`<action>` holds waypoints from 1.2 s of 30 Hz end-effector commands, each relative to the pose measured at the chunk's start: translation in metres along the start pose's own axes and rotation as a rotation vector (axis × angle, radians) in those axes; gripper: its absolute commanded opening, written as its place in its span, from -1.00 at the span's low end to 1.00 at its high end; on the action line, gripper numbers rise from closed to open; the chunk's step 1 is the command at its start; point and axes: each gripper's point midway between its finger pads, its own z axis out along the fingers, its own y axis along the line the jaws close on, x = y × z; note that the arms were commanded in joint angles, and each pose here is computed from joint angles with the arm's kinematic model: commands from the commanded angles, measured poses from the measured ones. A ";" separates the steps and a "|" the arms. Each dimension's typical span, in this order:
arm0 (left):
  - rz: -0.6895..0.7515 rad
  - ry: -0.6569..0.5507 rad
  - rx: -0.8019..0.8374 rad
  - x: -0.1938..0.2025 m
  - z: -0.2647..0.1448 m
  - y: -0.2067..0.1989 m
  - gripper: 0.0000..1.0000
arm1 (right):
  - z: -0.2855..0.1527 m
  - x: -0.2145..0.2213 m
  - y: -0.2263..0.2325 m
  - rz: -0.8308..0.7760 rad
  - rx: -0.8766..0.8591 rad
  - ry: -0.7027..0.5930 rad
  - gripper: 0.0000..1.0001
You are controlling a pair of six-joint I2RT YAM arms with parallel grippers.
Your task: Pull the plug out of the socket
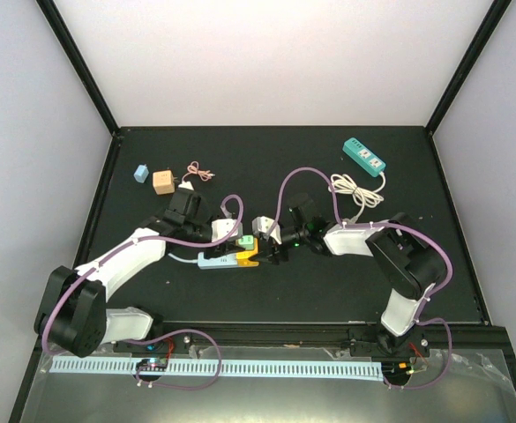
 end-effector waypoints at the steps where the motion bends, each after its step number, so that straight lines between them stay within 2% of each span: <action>1: 0.030 0.009 0.006 -0.003 0.004 0.001 -0.21 | 0.009 0.002 0.007 -0.022 -0.019 -0.019 0.21; 7: -0.023 0.052 0.002 0.003 0.006 0.008 -0.52 | 0.012 0.011 0.010 -0.025 -0.017 -0.007 0.13; 8: -0.013 0.049 0.009 0.002 0.006 0.006 -0.54 | 0.012 0.012 0.010 -0.025 -0.016 -0.006 0.19; 10: -0.015 0.049 0.008 0.001 0.006 0.006 -0.58 | 0.012 0.012 0.012 -0.021 -0.017 -0.005 0.43; 16: -0.017 0.053 0.011 0.003 0.007 0.006 -0.61 | 0.015 0.010 0.014 -0.032 -0.011 -0.017 0.47; 19: -0.014 0.051 0.011 0.003 0.006 0.005 -0.61 | 0.017 0.008 0.012 -0.035 0.003 -0.021 0.25; 24: -0.016 0.032 0.026 -0.002 0.002 -0.001 -0.63 | 0.021 0.019 0.011 -0.023 0.001 0.002 -0.26; 27: -0.033 0.011 0.055 -0.007 0.000 -0.008 -0.63 | 0.024 0.025 0.010 -0.005 -0.006 0.029 -0.50; 31: 0.044 -0.058 0.038 -0.022 -0.009 -0.015 -0.62 | 0.027 0.031 0.007 0.005 -0.006 0.049 -0.84; 33: 0.064 -0.045 0.022 -0.020 -0.009 -0.013 -0.62 | 0.028 0.034 0.007 0.017 -0.010 0.059 -0.95; 36: 0.084 -0.020 -0.018 -0.014 -0.008 -0.006 -0.63 | 0.031 0.037 0.006 0.043 -0.018 0.078 -0.98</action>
